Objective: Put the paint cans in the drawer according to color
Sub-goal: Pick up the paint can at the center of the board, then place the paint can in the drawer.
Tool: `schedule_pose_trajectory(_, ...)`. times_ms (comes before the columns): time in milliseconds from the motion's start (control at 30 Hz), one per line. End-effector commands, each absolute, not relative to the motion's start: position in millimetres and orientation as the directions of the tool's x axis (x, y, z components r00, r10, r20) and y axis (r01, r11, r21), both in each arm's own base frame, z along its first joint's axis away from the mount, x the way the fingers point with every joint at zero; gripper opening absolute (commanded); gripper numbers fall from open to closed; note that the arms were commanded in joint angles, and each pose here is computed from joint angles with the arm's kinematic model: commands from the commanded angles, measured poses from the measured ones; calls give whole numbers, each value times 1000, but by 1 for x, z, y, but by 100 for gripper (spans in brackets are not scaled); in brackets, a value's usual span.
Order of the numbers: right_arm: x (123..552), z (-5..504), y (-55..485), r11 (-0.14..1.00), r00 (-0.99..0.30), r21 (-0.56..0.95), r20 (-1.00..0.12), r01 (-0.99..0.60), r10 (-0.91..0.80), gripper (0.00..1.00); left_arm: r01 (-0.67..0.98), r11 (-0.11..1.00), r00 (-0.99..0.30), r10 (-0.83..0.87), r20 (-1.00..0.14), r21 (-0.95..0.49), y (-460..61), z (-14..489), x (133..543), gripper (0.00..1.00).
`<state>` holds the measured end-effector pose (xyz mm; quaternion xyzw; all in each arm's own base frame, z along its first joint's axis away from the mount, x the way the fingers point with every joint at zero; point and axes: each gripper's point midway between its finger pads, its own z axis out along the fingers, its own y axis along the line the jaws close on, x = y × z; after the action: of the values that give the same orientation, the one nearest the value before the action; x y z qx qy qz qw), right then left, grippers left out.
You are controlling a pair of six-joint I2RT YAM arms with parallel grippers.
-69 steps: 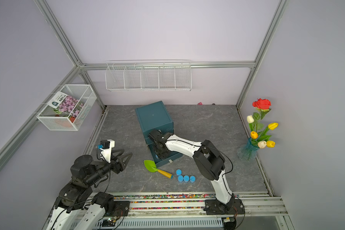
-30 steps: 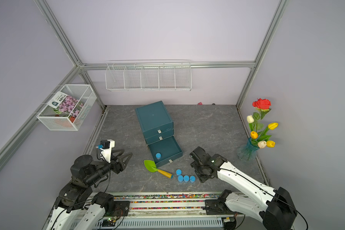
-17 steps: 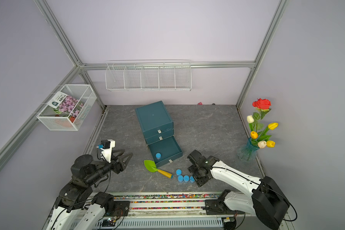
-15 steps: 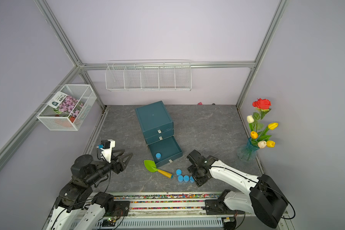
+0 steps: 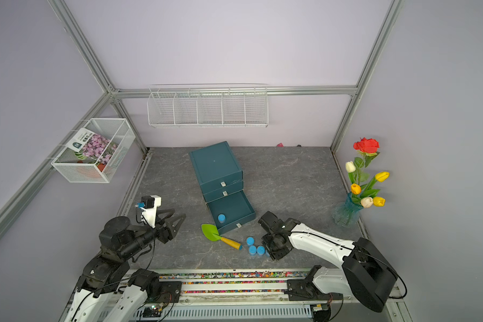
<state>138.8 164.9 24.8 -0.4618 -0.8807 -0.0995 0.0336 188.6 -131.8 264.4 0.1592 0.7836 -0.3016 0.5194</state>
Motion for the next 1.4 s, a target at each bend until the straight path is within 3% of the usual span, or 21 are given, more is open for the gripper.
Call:
schedule_pose_trajectory(0, 139, 29, 160, 565, -577, 125, 119, 816, 808, 23, 569, 763, -412, -58, -909, -307, -133, 263, 189, 64)
schedule_pose_trajectory(200, 181, 81, 170, 619, -639, 258, -5, 742, 769, 14, 565, 767, -410, -61, -910, -305, -132, 263, 189, 64)
schedule_pose_trajectory(533, 275, 133, 266, 661, -714, 418, -42, 623, 699, 10, 564, 766, -410, -62, -910, -307, -132, 264, 188, 64)
schedule_pose_trajectory(933, 307, 89, 324, 654, -706, 375, 1, 657, 709, 8, 555, 775, -403, -66, -913, -301, -130, 264, 189, 64)
schedule_pose_trajectory(1367, 296, 55, 348, 664, -710, 305, 62, 682, 701, 8, 550, 780, -400, -68, -914, -299, -128, 265, 189, 64)
